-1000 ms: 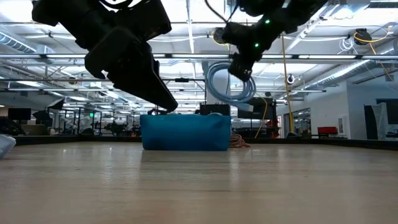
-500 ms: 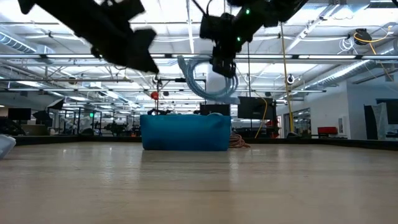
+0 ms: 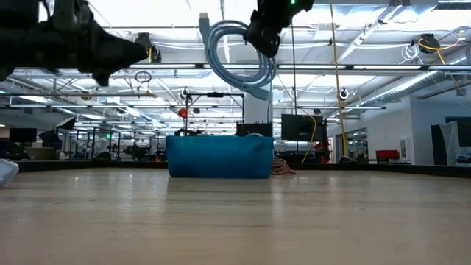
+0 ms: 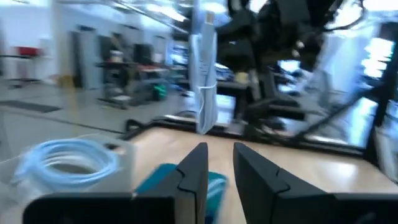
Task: Pick & Place USB Port
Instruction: Put the blue HDMI cable into the gray bin
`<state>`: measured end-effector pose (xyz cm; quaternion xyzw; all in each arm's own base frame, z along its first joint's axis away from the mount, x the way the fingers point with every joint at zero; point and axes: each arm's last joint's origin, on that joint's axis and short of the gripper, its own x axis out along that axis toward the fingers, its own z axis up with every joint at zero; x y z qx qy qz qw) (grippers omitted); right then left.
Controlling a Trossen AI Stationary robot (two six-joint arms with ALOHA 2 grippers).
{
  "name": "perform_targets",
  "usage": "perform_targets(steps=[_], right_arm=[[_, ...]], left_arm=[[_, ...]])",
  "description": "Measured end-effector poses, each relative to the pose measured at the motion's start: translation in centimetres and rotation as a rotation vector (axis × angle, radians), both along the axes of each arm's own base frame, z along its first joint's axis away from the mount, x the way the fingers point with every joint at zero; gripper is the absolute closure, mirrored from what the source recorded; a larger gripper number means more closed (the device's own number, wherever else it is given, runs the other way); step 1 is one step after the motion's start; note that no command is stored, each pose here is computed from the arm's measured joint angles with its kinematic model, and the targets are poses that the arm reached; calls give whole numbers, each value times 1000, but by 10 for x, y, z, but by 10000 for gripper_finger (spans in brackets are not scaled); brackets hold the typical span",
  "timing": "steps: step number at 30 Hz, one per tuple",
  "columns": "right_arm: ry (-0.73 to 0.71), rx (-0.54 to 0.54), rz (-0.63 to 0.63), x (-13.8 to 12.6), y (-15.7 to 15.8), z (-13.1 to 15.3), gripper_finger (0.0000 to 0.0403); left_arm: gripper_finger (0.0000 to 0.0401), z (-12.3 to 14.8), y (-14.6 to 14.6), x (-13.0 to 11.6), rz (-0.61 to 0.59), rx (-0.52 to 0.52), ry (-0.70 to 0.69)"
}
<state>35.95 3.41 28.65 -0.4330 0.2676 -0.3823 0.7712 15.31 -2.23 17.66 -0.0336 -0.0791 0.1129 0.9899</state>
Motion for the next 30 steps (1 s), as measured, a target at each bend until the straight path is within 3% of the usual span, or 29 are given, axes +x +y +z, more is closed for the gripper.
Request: perform_targets(steps=[3,7,12,17,22,30], right_arm=[[-27,23,30,-1,11,-1,377],[-54,63,39,-3,17,-4,377],[-85,91,63,-5,28,-4,377],[-99,108,92,-7,40,-5,377],[-100,97,71,-9,46,-5,377],[-52,98,45,-10,39,-11,377]], left_arm=[[317,13,0,18,-76,38,90],[272,34,-3,46,-64,114,292],[188,69,-2,73,-22,194,342],[129,77,9,86,27,189,375],[119,72,18,96,-43,128,347],[157,62,19,107,-86,98,346]])
